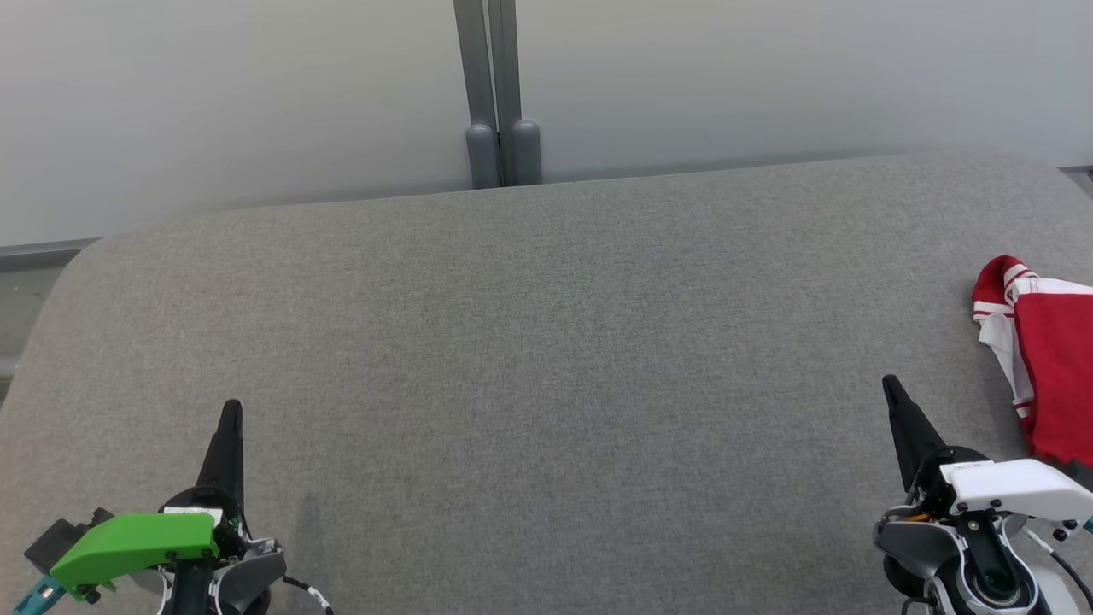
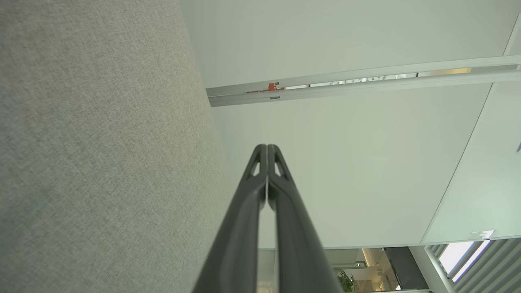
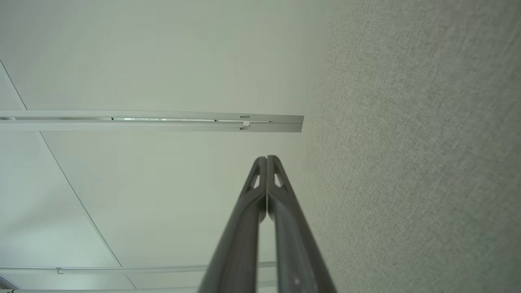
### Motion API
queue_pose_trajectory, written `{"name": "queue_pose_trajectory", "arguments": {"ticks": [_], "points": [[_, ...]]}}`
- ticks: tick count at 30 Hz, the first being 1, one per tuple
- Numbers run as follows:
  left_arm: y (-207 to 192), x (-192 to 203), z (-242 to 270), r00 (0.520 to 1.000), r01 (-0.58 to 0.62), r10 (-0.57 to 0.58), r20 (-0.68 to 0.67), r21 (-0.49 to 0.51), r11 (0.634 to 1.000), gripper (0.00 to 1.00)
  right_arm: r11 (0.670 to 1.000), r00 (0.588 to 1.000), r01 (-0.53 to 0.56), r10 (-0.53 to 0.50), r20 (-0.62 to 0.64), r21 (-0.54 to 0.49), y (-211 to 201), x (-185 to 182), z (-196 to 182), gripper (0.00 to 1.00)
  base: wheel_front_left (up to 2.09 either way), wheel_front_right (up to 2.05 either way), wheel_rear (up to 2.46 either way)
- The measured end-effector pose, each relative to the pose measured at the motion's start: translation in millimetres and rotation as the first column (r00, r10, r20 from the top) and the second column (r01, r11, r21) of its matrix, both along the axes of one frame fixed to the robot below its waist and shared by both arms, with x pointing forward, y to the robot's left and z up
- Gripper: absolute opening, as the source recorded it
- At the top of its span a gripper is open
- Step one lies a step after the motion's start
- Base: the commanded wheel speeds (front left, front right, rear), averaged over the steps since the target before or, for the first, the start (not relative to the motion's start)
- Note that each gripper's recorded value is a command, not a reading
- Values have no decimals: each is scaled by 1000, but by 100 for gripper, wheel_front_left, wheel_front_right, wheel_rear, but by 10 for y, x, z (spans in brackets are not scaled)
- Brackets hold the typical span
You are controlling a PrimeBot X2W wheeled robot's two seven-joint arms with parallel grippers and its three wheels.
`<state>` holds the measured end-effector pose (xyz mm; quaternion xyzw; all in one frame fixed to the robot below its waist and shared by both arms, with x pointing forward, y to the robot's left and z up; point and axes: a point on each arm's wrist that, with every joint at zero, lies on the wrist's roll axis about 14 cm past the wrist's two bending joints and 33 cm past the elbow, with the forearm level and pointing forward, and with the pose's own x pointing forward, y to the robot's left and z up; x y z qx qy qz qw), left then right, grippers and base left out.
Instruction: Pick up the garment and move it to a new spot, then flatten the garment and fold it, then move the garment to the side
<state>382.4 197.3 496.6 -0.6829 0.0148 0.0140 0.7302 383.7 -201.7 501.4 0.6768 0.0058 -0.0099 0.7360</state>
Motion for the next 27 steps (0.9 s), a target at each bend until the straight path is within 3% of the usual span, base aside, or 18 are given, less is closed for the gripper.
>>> {"name": "queue_pose_trajectory", "arguments": {"ticks": [11, 27], "points": [[17, 40, 56, 1000, 0, 2, 24, -69, 998, 0, 997, 1000, -7, 6, 15, 80, 20, 43, 38, 0, 0, 0, 0], [18, 52, 75, 1000, 0, 2, 30, -74, 997, 0, 996, 1000, -7, 6, 17, 84, 21, 49, 45, 0, 0, 0, 0]]}}
